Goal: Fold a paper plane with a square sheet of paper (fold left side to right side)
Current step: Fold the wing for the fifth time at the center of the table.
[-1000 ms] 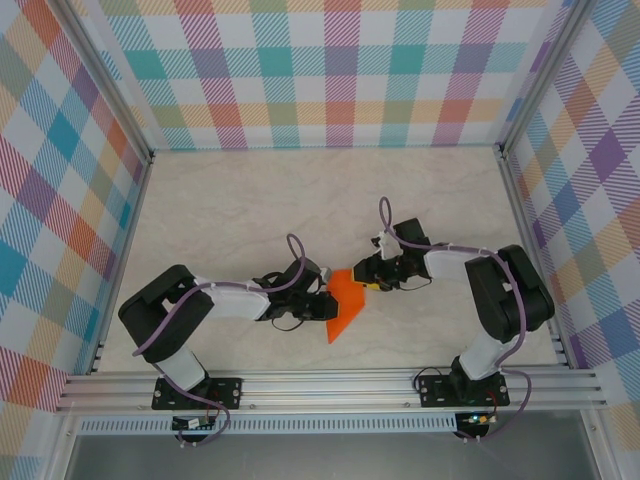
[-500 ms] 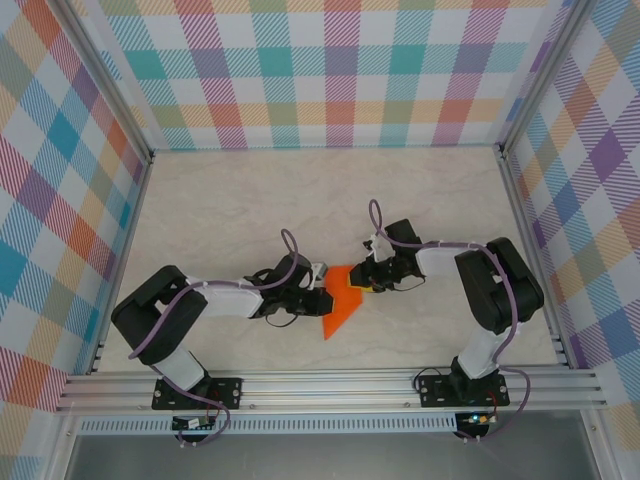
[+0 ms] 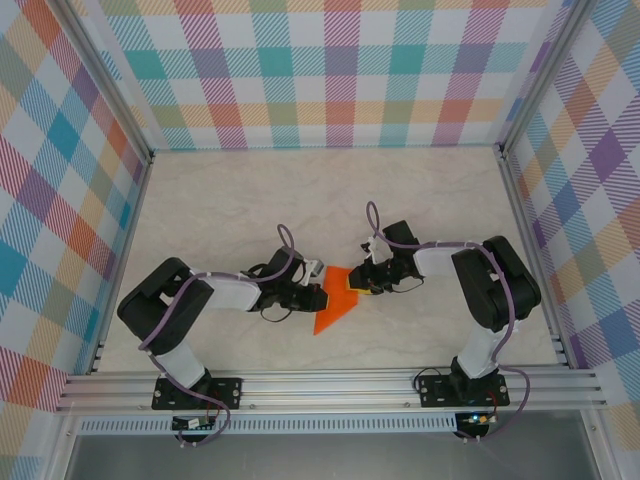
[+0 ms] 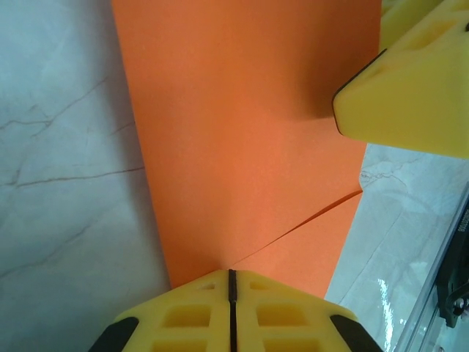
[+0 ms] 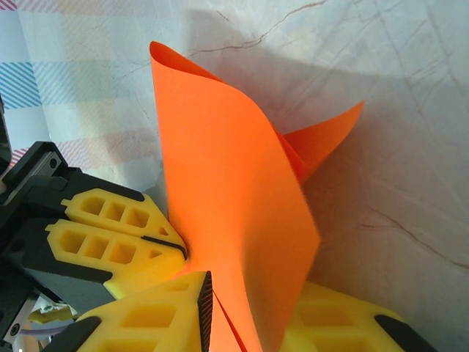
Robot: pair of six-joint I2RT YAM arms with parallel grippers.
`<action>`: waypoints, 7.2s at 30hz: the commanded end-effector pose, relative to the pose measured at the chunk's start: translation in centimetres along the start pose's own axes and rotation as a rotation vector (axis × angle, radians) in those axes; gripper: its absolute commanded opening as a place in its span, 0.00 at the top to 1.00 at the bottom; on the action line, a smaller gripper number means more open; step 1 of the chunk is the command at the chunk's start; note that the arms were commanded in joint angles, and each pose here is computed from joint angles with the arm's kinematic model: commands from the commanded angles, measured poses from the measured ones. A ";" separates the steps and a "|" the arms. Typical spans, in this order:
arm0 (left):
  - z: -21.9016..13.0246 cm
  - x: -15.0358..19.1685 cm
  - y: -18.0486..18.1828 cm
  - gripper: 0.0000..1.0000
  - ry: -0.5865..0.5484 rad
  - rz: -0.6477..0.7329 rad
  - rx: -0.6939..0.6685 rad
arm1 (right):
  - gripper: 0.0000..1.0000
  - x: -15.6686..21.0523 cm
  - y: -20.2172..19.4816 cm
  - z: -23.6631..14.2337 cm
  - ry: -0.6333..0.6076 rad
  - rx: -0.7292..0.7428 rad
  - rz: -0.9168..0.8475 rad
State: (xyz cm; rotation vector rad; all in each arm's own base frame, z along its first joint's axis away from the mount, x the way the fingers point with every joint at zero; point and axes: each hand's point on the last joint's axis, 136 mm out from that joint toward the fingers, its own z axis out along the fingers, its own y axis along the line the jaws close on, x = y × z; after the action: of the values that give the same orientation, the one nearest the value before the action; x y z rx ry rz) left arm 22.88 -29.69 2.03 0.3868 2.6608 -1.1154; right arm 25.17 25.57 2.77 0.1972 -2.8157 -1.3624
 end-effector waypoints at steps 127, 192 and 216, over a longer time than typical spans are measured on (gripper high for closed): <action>-0.7 0.3 -5.6 0.98 -0.085 0.379 -0.310 | 0.18 -1.8 2.5 -11.3 -0.348 0.329 -0.021; -1.0 -3.2 -0.8 1.00 -0.227 -0.146 0.095 | 0.55 -5.7 2.9 1.4 -0.301 0.072 0.030; -1.4 -3.6 -0.8 0.88 -0.230 -0.145 0.085 | 0.59 -4.5 -0.6 2.9 -0.232 0.203 0.155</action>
State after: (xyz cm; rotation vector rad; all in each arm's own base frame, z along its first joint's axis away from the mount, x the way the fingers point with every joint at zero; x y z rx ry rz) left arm 25.55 -30.09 4.11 0.0707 2.4902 -1.2335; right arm 30.36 28.30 2.74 -0.1584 -3.0898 -1.2371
